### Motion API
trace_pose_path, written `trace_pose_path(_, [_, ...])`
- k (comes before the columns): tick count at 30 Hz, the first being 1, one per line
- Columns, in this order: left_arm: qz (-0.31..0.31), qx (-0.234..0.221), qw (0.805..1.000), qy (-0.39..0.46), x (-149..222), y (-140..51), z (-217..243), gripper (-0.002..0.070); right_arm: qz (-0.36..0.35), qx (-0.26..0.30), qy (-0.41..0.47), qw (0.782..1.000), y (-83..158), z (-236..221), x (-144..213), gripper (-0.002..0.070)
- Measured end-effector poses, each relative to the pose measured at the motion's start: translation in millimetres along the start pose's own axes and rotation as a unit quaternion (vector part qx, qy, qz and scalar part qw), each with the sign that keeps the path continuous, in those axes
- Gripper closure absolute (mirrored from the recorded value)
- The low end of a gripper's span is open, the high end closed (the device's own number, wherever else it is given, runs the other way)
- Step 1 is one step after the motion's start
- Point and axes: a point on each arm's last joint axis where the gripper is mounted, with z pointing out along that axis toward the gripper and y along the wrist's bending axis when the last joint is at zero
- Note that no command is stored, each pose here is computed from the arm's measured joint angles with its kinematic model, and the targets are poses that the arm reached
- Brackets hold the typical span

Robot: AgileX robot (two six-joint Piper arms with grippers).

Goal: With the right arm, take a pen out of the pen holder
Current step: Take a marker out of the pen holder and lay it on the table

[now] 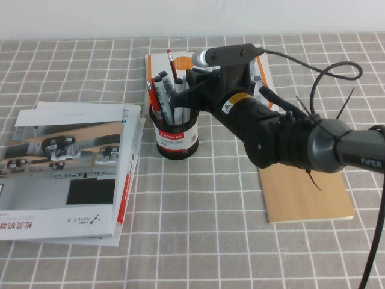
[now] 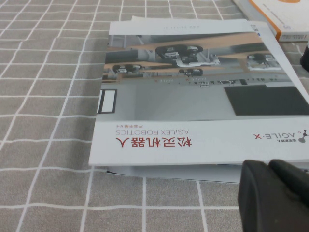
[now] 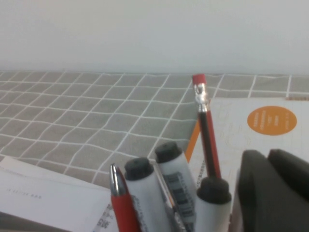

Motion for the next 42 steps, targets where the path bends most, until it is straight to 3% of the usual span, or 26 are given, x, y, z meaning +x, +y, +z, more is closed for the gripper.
trace_pose_path(8, [0.0, 0.0, 1.0, 0.0, 0, 0.0, 0, 0.068, 0.0, -0.001, -0.005, 1.0, 1, -1, -4, 0.0658])
trace_pose_path(15, [0.0, 0.0, 1.0, 0.0, 0, 0.0, 0, 0.068, 0.003, -0.007, -0.017, 1.0, 5, 2, -16, 0.0428])
trace_pose_path(18, [0.0, 0.0, 1.0, 0.0, 0, 0.0, 0, 0.068, 0.001, -0.007, -0.014, 1.0, 6, 3, -17, 0.0393])
trace_pose_path(32, [0.0, 0.0, 1.0, 0.0, 0, 0.0, 0, 0.068, -0.043, -0.02, 0.019, 0.999, 9, 4, -15, 0.0379])
trace_pose_path(42, [0.0, 0.0, 1.0, 0.0, 0, 0.0, 0, 0.068, -0.11, -0.05, 0.035, 0.992, 33, 23, -64, 0.0379])
